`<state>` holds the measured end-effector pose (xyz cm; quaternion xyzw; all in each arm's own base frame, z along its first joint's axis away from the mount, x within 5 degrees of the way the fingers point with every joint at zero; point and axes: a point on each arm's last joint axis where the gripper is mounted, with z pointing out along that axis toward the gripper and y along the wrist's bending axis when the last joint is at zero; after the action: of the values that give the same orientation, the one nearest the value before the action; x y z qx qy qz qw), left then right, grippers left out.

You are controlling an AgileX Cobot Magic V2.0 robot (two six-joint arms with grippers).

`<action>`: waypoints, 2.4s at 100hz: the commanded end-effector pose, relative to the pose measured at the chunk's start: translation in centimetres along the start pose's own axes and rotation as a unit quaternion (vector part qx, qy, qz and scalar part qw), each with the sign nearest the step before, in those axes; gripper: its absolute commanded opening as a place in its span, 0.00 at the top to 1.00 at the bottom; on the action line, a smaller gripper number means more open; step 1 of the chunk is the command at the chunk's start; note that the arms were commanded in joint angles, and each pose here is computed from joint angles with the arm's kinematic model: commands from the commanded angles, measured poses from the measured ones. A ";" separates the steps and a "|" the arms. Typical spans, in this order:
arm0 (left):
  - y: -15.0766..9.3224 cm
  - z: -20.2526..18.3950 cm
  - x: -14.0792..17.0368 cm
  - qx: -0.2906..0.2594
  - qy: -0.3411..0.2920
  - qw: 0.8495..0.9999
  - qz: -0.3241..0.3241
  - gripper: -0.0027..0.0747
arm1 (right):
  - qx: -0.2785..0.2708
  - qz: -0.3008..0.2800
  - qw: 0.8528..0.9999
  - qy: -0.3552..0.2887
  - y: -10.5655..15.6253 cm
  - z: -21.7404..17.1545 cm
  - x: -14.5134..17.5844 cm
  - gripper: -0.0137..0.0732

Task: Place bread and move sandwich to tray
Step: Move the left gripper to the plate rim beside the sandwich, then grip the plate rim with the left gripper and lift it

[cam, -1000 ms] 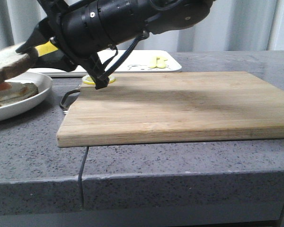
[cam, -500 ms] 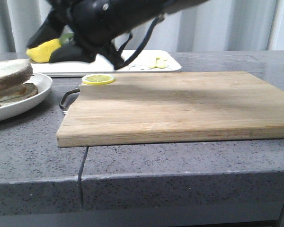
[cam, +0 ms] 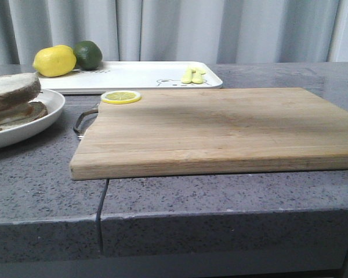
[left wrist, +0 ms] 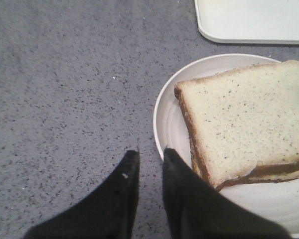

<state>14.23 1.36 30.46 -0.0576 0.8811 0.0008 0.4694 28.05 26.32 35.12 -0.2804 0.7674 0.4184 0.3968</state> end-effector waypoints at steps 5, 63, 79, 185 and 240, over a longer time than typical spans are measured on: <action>-0.3 1.4 -3.0 0.015 -0.007 0.999 -0.035 0.54 | -0.025 -0.028 0.999 -0.038 2.5 -2.9 -2.1 0.91; -0.6 9.2 -6.6 0.033 0.165 0.984 -0.060 0.48 | -0.056 -0.043 0.997 -0.031 4.0 -4.6 -2.4 0.91; -0.2 9.6 -6.4 0.028 0.170 0.983 -0.065 0.48 | -0.058 -0.044 0.997 -0.029 4.1 -4.6 -2.3 0.91; 1.7 13.1 -4.9 0.013 0.229 0.967 -0.113 0.99 | -0.062 -0.044 0.997 -0.026 4.1 -4.6 -2.3 0.91; 0.5 12.1 -7.7 0.066 0.205 0.961 -0.171 0.99 | -0.056 -0.050 0.996 -0.045 4.6 -5.5 -2.8 0.91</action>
<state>27.79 3.50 27.10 -0.1660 0.9541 -0.1248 0.2160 25.10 25.13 38.04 -0.3345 0.7373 0.4388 0.3898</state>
